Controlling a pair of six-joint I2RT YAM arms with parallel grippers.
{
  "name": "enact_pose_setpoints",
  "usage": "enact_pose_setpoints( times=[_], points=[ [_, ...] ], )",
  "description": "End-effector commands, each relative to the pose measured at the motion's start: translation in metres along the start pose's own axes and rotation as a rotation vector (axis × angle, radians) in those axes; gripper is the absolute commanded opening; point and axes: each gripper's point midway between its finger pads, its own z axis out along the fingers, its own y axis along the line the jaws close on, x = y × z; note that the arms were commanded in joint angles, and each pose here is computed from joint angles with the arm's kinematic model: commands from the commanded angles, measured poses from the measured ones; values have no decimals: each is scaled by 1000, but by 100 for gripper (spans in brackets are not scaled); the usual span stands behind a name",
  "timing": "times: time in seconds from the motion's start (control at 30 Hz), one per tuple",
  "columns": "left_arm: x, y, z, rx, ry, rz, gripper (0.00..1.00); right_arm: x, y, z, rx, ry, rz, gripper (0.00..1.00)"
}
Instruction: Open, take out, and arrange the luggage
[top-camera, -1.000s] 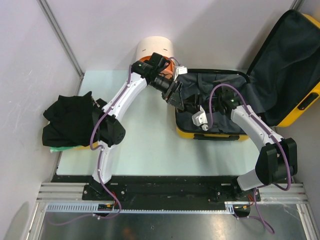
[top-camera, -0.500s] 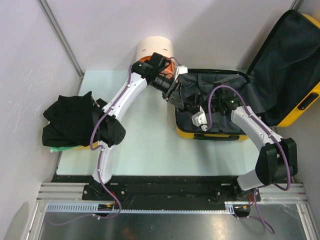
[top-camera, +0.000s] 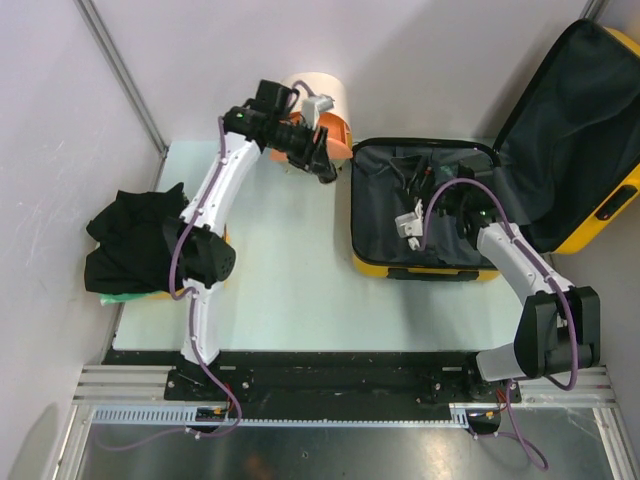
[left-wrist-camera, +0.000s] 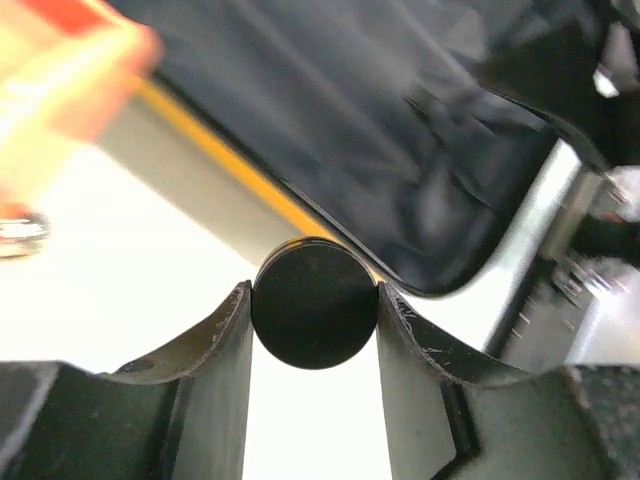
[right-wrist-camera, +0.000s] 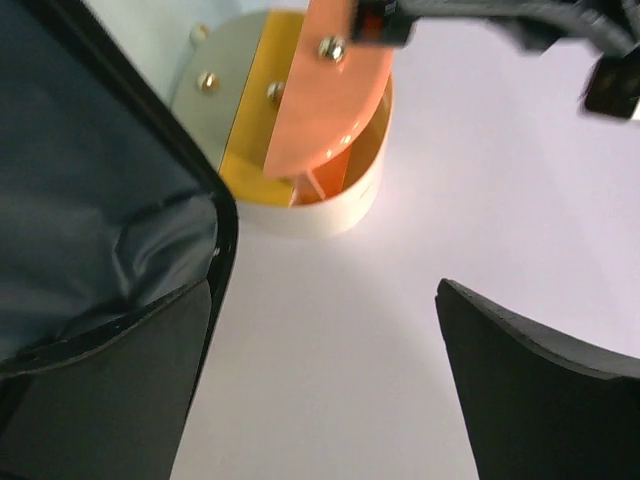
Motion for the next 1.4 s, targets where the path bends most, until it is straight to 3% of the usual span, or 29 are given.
enact_pose_setpoints(
  times=[0.0, 0.13, 0.4, 0.8, 1.2, 1.37],
  points=[
    [-88, 27, -80, -368, -316, 105, 0, 31, 1, -25, 16, 182, 5, 100],
    [-120, 63, -103, -559, -456, 72, 0, 35, 16, -34, -3, 245, 67, 100],
    [-143, 100, -106, -658, -586, -9, 0, 35, 37, -42, -47, 295, 131, 100],
    [-123, 138, -67, -678, -530, -98, 2, 43, 46, -40, -58, 318, 156, 100],
    [-103, 166, -32, -684, -470, -146, 24, 44, 49, -36, -60, 318, 170, 100],
    [-98, 170, -24, -677, -456, -154, 26, 45, 50, -37, -61, 327, 175, 100]
  ],
)
